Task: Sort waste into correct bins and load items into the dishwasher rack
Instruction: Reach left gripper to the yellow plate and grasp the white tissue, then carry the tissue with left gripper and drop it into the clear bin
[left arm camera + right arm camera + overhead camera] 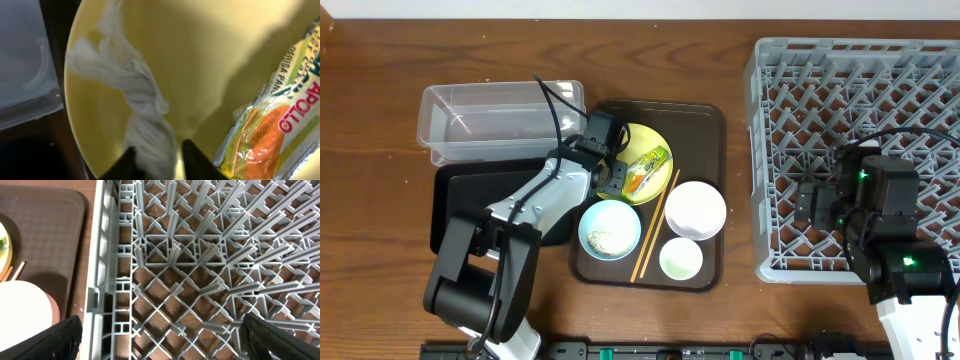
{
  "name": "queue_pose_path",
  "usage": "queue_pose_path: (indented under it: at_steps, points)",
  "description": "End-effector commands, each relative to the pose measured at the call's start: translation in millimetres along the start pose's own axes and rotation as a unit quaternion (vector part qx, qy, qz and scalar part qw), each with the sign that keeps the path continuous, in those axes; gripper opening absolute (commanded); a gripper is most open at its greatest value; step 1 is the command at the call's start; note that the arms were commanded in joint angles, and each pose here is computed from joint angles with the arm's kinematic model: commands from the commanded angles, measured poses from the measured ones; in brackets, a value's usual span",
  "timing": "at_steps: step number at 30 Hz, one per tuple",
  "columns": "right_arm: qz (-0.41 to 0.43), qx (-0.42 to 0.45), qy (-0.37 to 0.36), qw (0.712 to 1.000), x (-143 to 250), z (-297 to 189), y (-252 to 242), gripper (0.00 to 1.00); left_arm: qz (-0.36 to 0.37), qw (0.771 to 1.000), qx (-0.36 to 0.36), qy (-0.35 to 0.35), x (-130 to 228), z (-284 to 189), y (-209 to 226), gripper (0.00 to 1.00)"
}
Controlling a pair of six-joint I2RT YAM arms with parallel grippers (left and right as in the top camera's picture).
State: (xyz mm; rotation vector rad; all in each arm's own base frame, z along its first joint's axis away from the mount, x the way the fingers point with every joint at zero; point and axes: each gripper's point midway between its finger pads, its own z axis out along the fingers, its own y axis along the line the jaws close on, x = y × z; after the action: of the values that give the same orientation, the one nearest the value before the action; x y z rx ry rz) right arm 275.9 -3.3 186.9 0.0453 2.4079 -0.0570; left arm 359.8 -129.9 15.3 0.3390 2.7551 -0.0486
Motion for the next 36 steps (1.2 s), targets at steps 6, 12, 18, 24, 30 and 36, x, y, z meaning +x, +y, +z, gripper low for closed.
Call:
queue_pose_path:
  at_steps: [6, 12, 18, 24, 30, 36]
  points:
    - [-0.003, -0.005, -0.013, 1.0, -8.8, -6.0, 4.4, 0.99, 0.003, 0.999, -0.001, -0.044, -22.7, -25.5, 0.4, 0.08]
    - [-0.004, 0.007, -0.014, 1.0, -8.9, -6.0, 0.5, 0.99, -0.003, 0.992, 0.008, -0.128, -50.3, -87.1, 1.7, 0.08]
    - [-0.004, 0.006, -0.014, 1.0, -9.0, -6.0, 0.6, 0.99, -0.036, 0.976, -0.047, -0.208, -73.9, -133.3, 36.0, 0.07]
    - [-0.004, 0.006, -0.013, 1.0, -8.8, -6.0, 0.6, 0.99, -0.093, 0.96, -0.096, -0.245, -93.6, -133.2, 87.5, 0.07]
    - [-0.004, 0.006, -0.014, 1.0, -8.9, -6.0, 0.6, 0.99, -0.126, 0.96, -0.117, -0.223, -91.9, -99.9, 119.1, 0.15]
    - [-0.004, 0.006, -0.013, 1.0, -8.8, -6.0, 0.6, 0.99, -0.126, 0.958, -0.115, -0.23, -94.6, -103.7, 119.5, 0.55]
